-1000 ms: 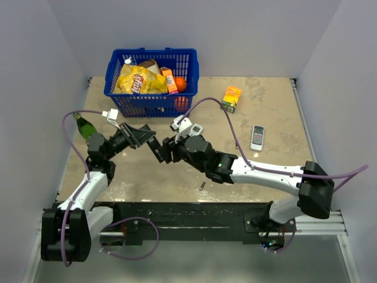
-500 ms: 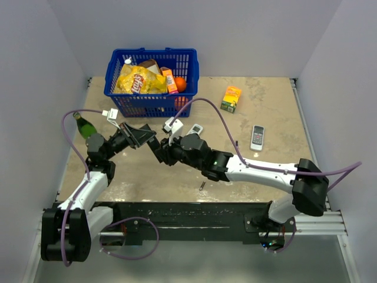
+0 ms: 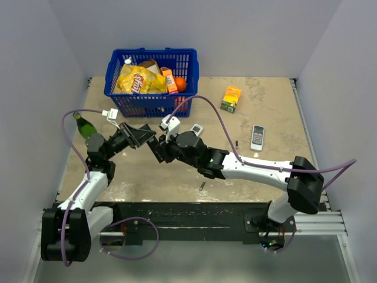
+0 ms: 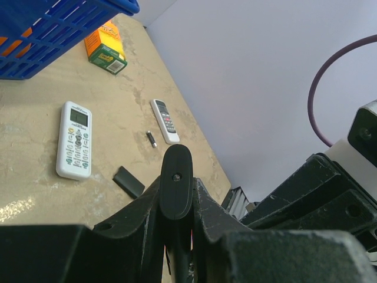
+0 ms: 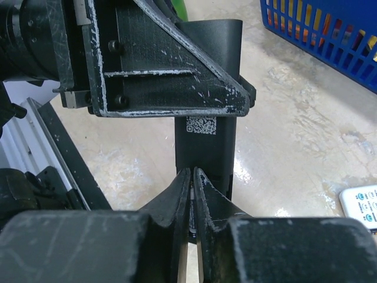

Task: Load the batteries into the remote control
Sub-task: Load the battery into the remote control.

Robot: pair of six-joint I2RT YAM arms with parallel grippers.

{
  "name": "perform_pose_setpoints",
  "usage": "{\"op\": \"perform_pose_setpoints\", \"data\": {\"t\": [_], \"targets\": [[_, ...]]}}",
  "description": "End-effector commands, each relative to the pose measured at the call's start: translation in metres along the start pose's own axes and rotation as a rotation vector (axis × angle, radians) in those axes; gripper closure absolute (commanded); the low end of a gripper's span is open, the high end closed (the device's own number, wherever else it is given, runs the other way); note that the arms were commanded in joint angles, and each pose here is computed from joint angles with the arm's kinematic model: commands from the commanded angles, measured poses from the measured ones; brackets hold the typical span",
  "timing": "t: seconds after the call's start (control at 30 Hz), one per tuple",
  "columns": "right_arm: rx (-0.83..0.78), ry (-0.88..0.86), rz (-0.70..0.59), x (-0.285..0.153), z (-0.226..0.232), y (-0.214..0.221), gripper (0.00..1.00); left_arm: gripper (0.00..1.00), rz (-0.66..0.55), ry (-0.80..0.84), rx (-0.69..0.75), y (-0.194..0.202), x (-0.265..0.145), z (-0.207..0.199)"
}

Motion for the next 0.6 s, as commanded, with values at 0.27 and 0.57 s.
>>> {"op": "perform_pose_setpoints", "data": {"t": [0.27,0.57], "targets": [[-0.019,-0.028,0.046,0.004,0.005,0.013,0.99,1.0,-0.023,0.05,0.041,-0.009,0.001,-0.016],[-0.017,0.018,0.092,0.002,-0.005,0.057,1.0,1.0,-0.071,0.095,-0.047,-0.012,-0.001,-0.018]]}}
Point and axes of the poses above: each gripper's point midway between its finger pads, its own x axis out along the fingers, its own z axis along the line the jaws close on, y = z × x, the point moved 3 cm from there along -x, back along the fingers, and after that the axes turned 6 degrees about -x, right-handed, at the moved point
